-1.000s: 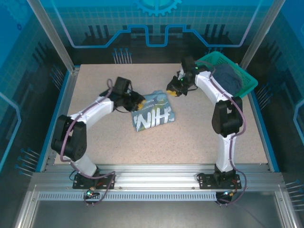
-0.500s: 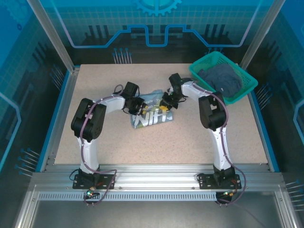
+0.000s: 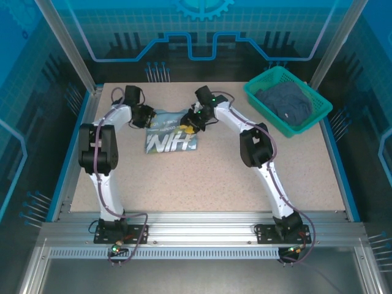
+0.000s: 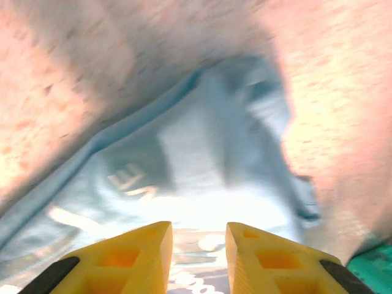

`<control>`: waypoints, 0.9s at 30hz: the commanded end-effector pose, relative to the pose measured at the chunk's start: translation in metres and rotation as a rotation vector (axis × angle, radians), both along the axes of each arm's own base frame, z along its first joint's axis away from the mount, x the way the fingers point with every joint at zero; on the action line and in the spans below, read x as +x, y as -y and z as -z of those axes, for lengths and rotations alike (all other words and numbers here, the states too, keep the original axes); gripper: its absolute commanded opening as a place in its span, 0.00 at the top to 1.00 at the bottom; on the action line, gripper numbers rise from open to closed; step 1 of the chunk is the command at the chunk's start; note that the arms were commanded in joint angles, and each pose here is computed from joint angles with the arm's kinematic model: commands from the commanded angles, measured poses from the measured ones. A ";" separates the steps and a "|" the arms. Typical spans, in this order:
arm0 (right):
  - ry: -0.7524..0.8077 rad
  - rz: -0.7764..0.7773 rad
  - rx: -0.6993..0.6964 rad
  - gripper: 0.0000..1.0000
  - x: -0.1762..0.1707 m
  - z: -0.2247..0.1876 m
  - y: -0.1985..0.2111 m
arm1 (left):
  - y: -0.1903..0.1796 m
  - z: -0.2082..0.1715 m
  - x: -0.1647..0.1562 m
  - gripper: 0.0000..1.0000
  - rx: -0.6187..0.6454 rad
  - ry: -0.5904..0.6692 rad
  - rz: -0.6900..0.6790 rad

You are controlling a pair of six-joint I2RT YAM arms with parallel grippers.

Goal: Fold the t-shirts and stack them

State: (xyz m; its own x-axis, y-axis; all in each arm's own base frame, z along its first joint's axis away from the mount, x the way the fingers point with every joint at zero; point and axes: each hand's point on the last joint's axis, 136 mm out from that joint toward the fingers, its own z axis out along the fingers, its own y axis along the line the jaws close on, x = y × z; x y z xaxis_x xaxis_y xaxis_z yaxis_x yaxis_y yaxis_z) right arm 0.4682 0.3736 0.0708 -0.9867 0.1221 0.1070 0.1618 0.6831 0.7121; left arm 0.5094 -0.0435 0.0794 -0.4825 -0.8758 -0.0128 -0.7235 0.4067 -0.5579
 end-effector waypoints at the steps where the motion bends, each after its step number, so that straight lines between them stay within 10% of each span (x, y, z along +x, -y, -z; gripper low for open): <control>1: 0.107 0.048 0.004 0.60 0.005 -0.074 0.033 | 0.026 -0.029 -0.022 0.66 0.043 -0.001 0.089; 11: 0.166 0.184 0.017 0.64 -0.036 -0.121 0.129 | 0.143 -0.001 -0.042 0.71 -0.268 -0.043 -0.142; 27: 0.137 0.292 0.007 0.63 -0.107 -0.138 0.191 | 0.002 0.077 0.006 0.76 -0.072 -0.142 -0.199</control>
State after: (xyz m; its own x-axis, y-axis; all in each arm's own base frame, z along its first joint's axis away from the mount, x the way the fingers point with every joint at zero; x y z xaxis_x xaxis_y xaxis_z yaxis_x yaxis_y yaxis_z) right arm 0.3705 0.1937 0.2029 -0.9238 0.3818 -0.0265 0.2379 0.6269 0.7419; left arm 0.5083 -0.0908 0.0260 -0.2539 -0.9562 0.1456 -0.8476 0.1475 -0.5096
